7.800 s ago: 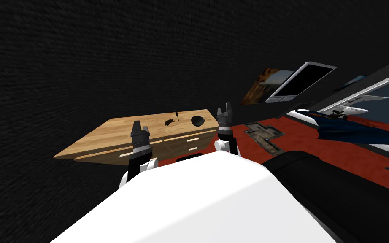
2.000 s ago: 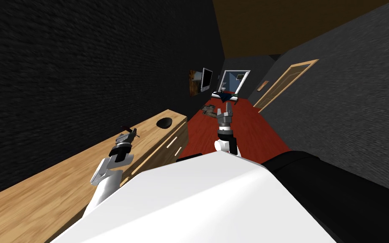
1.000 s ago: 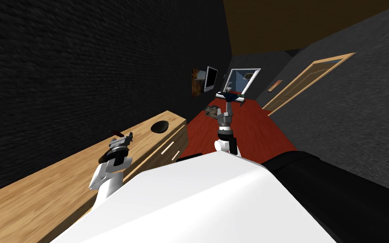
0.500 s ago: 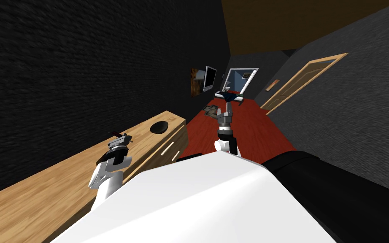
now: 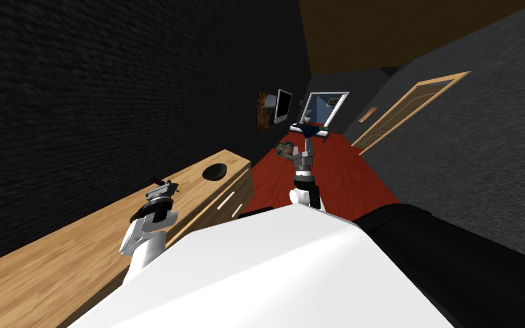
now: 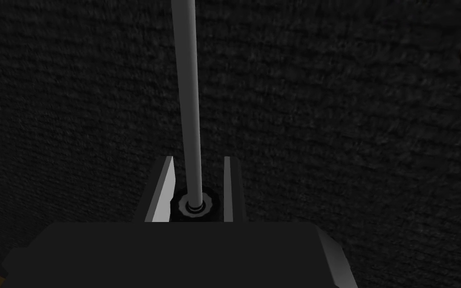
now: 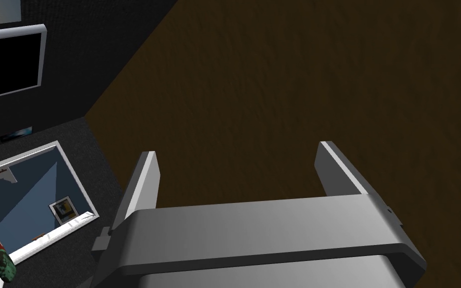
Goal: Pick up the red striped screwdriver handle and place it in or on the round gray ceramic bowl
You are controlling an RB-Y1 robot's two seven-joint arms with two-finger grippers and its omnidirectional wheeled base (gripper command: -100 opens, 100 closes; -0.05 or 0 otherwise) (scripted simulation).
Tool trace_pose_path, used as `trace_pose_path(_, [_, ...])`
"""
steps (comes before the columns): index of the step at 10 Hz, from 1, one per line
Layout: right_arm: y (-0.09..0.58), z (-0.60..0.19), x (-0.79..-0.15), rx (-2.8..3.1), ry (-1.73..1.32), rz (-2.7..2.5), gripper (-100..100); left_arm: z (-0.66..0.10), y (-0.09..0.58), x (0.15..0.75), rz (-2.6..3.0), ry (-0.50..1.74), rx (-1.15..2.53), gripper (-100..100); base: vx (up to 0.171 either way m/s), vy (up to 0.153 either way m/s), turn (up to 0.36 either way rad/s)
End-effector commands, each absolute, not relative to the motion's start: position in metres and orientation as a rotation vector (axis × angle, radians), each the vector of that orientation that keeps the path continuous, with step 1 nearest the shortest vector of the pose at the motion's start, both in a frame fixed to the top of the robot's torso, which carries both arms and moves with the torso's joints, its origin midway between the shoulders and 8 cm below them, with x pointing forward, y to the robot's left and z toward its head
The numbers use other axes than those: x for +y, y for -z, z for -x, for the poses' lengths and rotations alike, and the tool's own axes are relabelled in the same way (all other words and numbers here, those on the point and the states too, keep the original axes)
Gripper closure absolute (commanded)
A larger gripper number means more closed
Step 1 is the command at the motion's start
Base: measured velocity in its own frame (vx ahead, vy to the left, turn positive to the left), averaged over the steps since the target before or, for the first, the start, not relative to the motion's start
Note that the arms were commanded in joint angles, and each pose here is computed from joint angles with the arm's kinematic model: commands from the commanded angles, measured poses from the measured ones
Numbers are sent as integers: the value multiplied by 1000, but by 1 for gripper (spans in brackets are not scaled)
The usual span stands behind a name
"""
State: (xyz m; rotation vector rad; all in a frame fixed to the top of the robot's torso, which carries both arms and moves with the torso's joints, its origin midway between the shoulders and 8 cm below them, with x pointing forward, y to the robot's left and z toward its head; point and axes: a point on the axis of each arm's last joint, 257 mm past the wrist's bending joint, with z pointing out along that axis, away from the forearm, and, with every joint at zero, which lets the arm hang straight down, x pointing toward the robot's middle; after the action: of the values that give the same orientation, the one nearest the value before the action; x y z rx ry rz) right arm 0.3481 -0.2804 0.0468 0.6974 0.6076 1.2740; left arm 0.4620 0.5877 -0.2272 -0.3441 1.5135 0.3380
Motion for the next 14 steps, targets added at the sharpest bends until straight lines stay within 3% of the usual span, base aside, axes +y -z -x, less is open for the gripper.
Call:
trace_pose_path(1, [-47, -348, -280, 608, -1274, -697, 0, -467, 215, 588, 332, -336, 1502, 100, -68, -52, 42])
trace_pose_path(5, [-47, -348, -280, 607, -1274, -697, 0, -484, 176, 590, 303, -328, 1463, 100, -173, -107, 63])
trace_pose_path(14, [-47, -348, -280, 607, -1274, -697, 0, -517, 106, 593, 336, -312, 1398, 100, -112, -113, 29])
